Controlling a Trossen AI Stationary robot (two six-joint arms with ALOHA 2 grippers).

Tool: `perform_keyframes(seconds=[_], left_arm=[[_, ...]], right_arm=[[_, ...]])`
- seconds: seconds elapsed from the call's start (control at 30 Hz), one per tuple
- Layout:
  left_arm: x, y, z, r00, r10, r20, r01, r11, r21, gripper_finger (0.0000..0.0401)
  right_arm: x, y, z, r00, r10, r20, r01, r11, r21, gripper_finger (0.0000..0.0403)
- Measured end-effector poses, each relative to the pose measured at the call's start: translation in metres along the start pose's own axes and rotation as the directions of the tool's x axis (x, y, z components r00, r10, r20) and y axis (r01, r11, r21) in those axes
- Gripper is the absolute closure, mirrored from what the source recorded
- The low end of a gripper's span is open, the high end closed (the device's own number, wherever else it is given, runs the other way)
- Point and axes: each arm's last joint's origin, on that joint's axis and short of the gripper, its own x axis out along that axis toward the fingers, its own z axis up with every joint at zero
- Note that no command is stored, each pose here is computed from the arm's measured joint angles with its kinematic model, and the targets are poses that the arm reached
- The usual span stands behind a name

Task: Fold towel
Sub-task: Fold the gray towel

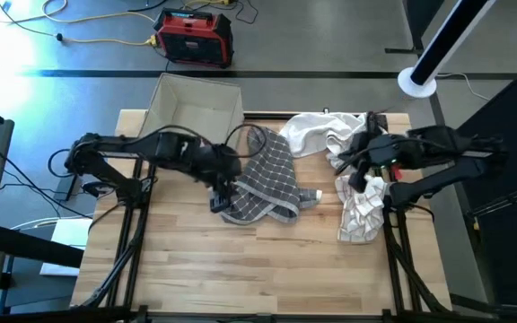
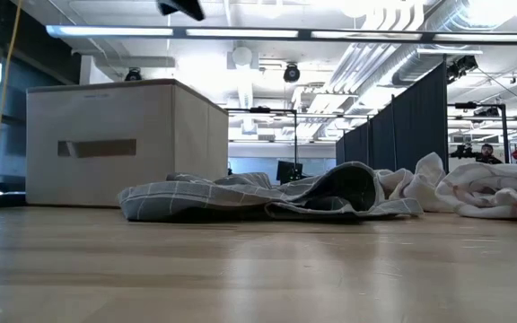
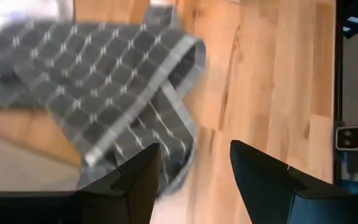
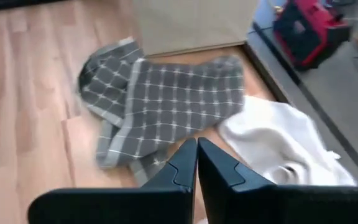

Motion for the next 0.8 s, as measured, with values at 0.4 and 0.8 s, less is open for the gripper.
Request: perform_keyframes(seconds=[0.4, 0.8], left_arm=[[0.006, -0.037, -0.053, 0.992, 0.106, -0.065, -0.100, 0.991, 0.083, 0.0215], [0.048, -0.030, -0.145, 0.993, -0.043, 0.108, 0.052, 0.995, -0.083, 0.0215]], right_arm=[[0.119, 0.053, -0.043, 0.962, 0.273, -0.015, -0.273, 0.961, 0.037, 0.0370], [0.222, 0.093, -0.036, 0.999, 0.013, -0.044, -0.020, 0.987, -0.158, 0.0227]])
